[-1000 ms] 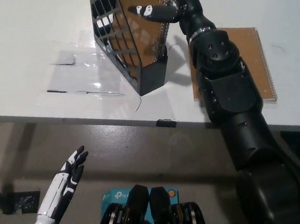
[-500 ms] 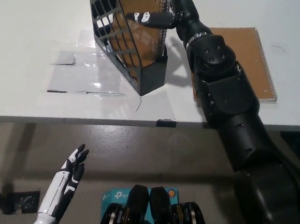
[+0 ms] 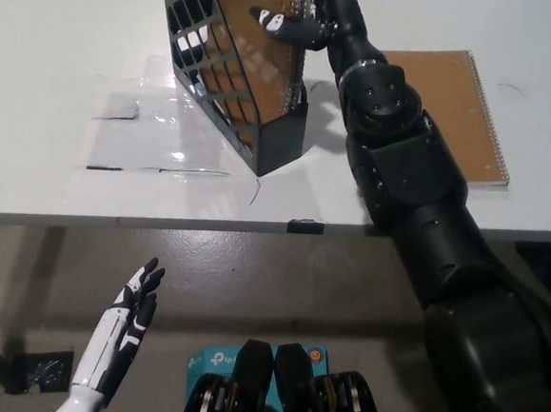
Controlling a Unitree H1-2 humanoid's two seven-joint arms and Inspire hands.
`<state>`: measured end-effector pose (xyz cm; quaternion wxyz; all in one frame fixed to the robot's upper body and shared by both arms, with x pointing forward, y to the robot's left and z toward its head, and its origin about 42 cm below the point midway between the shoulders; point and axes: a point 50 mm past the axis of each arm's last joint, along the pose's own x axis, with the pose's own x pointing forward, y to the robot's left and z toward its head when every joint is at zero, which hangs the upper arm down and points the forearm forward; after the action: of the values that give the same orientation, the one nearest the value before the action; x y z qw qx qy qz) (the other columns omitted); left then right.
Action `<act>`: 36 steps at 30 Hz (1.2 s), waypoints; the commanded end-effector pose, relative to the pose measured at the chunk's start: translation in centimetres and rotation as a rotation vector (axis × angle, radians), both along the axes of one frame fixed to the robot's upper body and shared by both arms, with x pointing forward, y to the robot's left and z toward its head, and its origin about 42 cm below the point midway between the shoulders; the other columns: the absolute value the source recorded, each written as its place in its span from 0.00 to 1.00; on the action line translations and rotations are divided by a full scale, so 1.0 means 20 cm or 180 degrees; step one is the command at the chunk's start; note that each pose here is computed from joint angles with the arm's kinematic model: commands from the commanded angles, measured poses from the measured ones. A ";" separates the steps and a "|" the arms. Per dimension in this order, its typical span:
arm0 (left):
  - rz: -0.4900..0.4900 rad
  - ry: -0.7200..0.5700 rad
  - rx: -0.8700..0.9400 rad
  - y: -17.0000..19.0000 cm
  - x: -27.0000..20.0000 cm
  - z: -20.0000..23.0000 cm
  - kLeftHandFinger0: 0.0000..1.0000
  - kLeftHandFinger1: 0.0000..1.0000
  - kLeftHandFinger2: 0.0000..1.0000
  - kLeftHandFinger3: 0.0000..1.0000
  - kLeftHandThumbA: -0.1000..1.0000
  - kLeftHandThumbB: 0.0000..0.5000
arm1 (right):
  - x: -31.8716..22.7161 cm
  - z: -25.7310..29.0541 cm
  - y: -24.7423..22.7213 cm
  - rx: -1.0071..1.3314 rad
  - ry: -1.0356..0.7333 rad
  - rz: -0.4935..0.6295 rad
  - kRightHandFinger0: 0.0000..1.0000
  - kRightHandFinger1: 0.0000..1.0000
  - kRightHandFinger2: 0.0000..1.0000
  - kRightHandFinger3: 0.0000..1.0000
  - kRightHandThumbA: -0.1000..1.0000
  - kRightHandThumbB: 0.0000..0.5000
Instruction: Use the right hand to pick up a book from the book holder on the left side and put it on another book on the right side
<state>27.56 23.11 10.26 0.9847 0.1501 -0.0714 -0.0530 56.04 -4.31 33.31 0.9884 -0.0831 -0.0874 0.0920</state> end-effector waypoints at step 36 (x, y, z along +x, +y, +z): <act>-0.0077 -0.0302 -0.0012 -0.01 0.10 0.10 1.00 1.00 1.00 1.00 1.00 0.16 | -0.05 1.03 0.06 0.2572 -0.0202 0.0763 0.00 0.41 0.88 0.90 0.00 0.22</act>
<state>28.86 22.87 10.84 0.9837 0.1501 -0.0820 -0.0552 57.07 -5.25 34.97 0.9737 0.2225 0.0079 0.0477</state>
